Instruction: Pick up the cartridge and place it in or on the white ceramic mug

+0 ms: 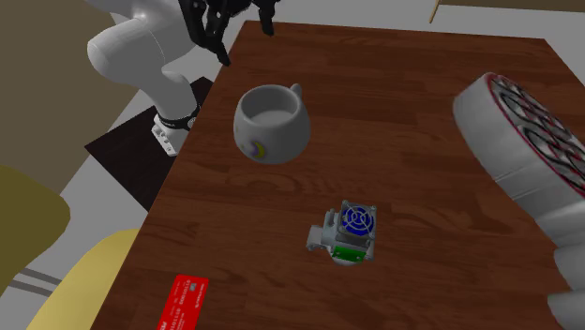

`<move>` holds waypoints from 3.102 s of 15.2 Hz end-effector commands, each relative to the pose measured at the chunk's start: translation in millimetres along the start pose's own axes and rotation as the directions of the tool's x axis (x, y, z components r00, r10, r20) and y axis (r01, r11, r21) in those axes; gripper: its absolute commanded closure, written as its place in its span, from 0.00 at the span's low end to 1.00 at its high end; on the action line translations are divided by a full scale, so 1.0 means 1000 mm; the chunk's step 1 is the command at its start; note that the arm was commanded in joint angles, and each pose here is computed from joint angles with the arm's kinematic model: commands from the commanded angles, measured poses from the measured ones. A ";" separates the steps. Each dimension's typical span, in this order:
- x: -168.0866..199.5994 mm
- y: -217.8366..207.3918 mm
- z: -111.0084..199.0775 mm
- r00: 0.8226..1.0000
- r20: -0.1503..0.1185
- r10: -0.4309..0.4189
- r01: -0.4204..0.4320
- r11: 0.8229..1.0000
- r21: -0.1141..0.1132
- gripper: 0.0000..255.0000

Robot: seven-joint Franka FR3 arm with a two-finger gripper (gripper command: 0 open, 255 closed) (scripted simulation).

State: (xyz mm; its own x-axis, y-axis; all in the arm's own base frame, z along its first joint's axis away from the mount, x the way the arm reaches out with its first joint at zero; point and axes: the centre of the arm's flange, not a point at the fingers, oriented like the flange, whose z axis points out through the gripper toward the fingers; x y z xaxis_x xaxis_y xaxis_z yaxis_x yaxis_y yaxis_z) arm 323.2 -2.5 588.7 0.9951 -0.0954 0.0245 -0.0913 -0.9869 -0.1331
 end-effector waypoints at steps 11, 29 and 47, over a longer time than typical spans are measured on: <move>0.132 0.030 0.017 0.996 0.057 -0.068 0.072 0.994 -0.077 0.00; 0.316 0.063 0.064 0.977 0.145 -0.153 0.178 0.968 -0.176 0.00; 0.313 0.068 0.088 0.977 0.145 -0.153 0.178 0.968 -0.176 1.00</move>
State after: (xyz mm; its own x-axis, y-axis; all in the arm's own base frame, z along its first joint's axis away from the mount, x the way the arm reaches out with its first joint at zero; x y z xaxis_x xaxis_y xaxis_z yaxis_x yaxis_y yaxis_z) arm 632.1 -88.2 500.8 0.9922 0.0770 -0.0981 0.0821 -0.9954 0.0499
